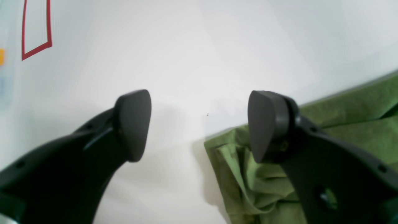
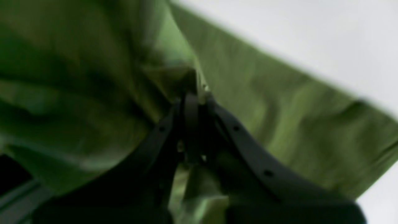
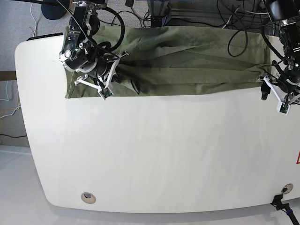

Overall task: Fold the T-shirt properly
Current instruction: 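Lay the folded edge down and release both grippers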

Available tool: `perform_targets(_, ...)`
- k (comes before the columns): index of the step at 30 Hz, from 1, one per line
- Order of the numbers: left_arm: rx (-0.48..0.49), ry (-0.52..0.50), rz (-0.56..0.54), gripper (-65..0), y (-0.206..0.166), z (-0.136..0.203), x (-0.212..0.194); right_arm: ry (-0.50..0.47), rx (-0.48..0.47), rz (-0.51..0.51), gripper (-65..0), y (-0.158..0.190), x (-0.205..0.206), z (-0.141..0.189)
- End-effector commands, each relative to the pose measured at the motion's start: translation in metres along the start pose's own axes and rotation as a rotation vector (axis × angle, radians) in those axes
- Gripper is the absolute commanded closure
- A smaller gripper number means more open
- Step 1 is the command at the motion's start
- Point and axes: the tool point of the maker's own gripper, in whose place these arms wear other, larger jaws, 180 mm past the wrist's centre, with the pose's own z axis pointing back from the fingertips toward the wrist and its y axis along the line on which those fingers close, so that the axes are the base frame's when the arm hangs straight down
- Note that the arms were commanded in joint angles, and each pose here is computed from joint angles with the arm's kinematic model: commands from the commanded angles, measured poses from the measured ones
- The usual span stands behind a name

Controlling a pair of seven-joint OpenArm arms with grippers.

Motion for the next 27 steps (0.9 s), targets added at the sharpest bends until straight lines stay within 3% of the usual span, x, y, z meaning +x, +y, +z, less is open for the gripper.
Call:
perform_targets(1, 0.026, -0.048, -0.013, -44.1, 0.011, 0.005, 0.016, -0.015, 0.001, 0.005, 0.0, 0.002, 0.000, 0.004)
perform_targets(10, -0.015, -0.042, -0.038, -44.1, -0.006, -0.001, 0.017, 0.172, 0.103, 0.121, 0.0, 0.041, -0.039, -0.002)
perform_targets(11, -0.016, -0.040, -0.040, -44.1, -0.006, -0.001, 0.017, 0.178, 0.104, 0.125, -4.3, 0.042, -0.040, -0.001)
perform_targets(15, -0.032, -0.039, -0.049, -44.1, -0.012, -0.003, 0.017, 0.172, 0.099, 0.129, -33.3, 0.040, -0.037, -0.001)
perform_targets(17, -0.036, -0.041, -0.050, -44.1, -0.014, -0.003, 0.018, 0.162, 0.086, 0.139, -42.5, 0.035, -0.033, -0.001)
perform_targets(27, -0.093, -0.113, -0.164, -43.9, -0.042, 0.018, 0.038, -0.038, 0.005, 0.200, -43.5, 0.004, 0.038, 0.003)
